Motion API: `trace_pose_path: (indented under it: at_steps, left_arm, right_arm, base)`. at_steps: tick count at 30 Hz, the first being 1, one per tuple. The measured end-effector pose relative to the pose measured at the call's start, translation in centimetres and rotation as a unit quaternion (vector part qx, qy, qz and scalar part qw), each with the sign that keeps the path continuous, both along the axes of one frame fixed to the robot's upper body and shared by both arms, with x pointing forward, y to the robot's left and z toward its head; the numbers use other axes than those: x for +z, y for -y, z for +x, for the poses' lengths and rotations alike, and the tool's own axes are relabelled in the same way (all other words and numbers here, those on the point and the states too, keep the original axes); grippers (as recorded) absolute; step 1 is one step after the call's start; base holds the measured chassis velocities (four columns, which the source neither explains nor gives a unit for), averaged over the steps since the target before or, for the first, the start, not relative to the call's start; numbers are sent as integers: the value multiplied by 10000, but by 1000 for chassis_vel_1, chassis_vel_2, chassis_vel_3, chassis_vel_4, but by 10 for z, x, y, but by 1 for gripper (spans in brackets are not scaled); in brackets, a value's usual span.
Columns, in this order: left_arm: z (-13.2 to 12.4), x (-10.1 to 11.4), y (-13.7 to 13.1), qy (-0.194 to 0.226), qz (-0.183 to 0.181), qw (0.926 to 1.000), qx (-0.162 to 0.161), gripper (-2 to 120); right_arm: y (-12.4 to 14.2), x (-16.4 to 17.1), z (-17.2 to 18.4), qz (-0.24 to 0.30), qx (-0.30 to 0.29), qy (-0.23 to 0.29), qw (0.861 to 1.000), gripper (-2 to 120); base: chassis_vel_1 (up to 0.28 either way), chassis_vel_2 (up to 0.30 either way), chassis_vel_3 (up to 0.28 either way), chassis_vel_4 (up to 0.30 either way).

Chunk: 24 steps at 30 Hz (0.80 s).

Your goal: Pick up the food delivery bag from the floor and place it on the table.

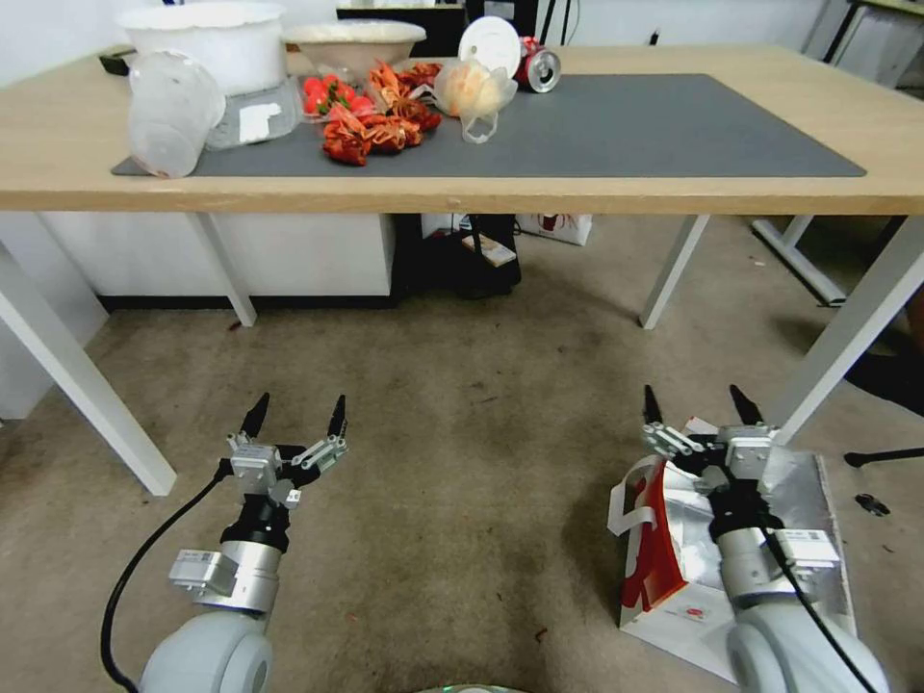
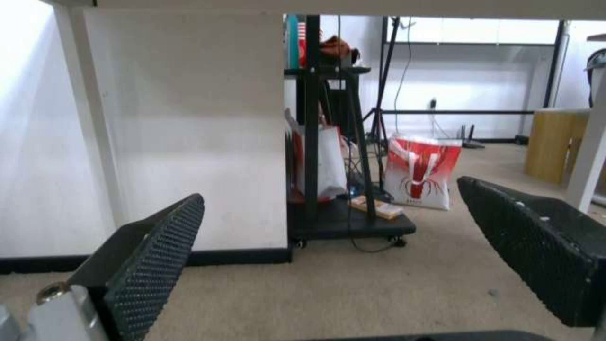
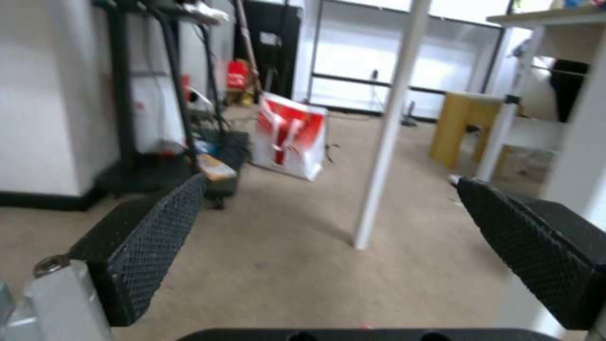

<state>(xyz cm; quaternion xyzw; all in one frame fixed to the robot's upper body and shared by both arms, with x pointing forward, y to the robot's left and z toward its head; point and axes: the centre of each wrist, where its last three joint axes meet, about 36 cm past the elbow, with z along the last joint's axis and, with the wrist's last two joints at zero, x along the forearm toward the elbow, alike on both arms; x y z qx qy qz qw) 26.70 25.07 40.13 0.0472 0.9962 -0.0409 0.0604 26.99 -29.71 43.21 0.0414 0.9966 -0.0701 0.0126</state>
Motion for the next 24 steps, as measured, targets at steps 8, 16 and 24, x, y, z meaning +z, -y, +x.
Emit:
trace_pose_path:
  at_steps: [8,16,24]
  left_arm:
    - [3,-14,-4,-177,36,9998,36,100]
    - [10,-17,-3,-255,31,9996,88,100]
    - [12,-21,-6,-301,50,9994,138,100]
  right_arm:
    - [54,-13,-4,-80,-490,-112,9987,100]
    - [90,-21,-2,-111,-775,-141,9968,100]
    - [115,-26,3,-203,-1008,-163,9946,100]
  base:
    - [0,0,0,0]
    - [0,0,0,0]
    - [0,0,0,0]
